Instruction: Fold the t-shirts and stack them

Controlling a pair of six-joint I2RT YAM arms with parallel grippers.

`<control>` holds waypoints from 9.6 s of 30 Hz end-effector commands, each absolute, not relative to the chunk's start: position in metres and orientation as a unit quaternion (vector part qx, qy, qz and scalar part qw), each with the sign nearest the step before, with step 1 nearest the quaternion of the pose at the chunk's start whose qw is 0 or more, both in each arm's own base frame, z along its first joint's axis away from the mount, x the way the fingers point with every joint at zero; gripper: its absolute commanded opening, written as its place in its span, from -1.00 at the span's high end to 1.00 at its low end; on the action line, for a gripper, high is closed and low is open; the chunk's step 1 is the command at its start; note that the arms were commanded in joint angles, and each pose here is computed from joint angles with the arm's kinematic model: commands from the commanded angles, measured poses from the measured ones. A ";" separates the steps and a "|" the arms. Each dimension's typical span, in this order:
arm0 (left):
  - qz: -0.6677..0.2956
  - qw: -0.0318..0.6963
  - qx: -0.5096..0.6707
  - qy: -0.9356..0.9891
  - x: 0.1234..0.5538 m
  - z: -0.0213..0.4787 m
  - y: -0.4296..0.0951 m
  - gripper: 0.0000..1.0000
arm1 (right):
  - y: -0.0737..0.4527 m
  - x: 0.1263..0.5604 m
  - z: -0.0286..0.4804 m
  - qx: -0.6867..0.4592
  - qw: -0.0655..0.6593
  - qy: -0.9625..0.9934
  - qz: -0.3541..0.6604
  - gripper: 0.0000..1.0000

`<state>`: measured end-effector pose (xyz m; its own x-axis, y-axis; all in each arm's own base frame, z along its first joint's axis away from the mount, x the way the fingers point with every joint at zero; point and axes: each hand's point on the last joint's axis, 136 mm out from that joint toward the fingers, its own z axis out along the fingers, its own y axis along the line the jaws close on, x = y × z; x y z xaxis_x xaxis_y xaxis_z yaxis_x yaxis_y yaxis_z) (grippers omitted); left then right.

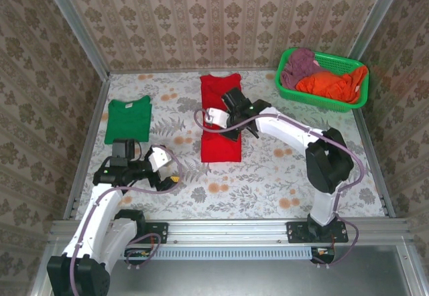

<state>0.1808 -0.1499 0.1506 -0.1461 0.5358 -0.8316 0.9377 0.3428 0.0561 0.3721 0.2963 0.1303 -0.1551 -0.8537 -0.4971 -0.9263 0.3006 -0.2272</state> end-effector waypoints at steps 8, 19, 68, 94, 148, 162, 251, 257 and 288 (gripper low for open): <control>-0.256 0.401 0.509 0.717 0.182 0.148 -0.150 -1.00 | 0.296 0.418 0.118 -0.586 0.278 0.758 0.068 1.00; -0.260 0.402 0.506 0.717 0.182 0.149 -0.151 -1.00 | 0.287 0.440 0.087 -0.573 0.261 0.775 0.053 1.00; -0.275 0.422 0.500 0.704 0.189 0.155 -0.158 -0.99 | 0.264 0.416 0.125 -0.467 0.391 0.790 0.070 -0.79; -0.278 0.423 0.518 0.689 0.197 0.158 -0.179 -1.00 | 0.297 0.348 0.029 -0.636 0.264 0.725 0.015 -0.26; -0.320 0.196 -0.011 0.927 0.402 0.013 -0.250 1.00 | 0.279 0.227 0.128 -0.628 0.289 0.717 0.093 0.95; -0.353 0.065 -0.047 0.932 0.377 -0.026 -0.233 1.00 | 0.279 0.353 0.159 -0.643 0.307 0.700 0.048 0.94; -0.345 0.179 -0.007 0.921 0.399 0.054 -0.220 0.06 | 0.172 0.522 0.172 -0.116 0.433 0.893 0.040 -0.86; -0.335 0.210 0.076 0.916 0.412 0.091 -0.259 -0.41 | 0.179 0.501 0.149 -0.043 0.382 0.908 0.168 -0.71; -0.273 0.153 0.046 0.948 0.438 0.026 -0.256 1.00 | 0.175 0.548 0.024 0.032 0.244 0.954 0.172 0.71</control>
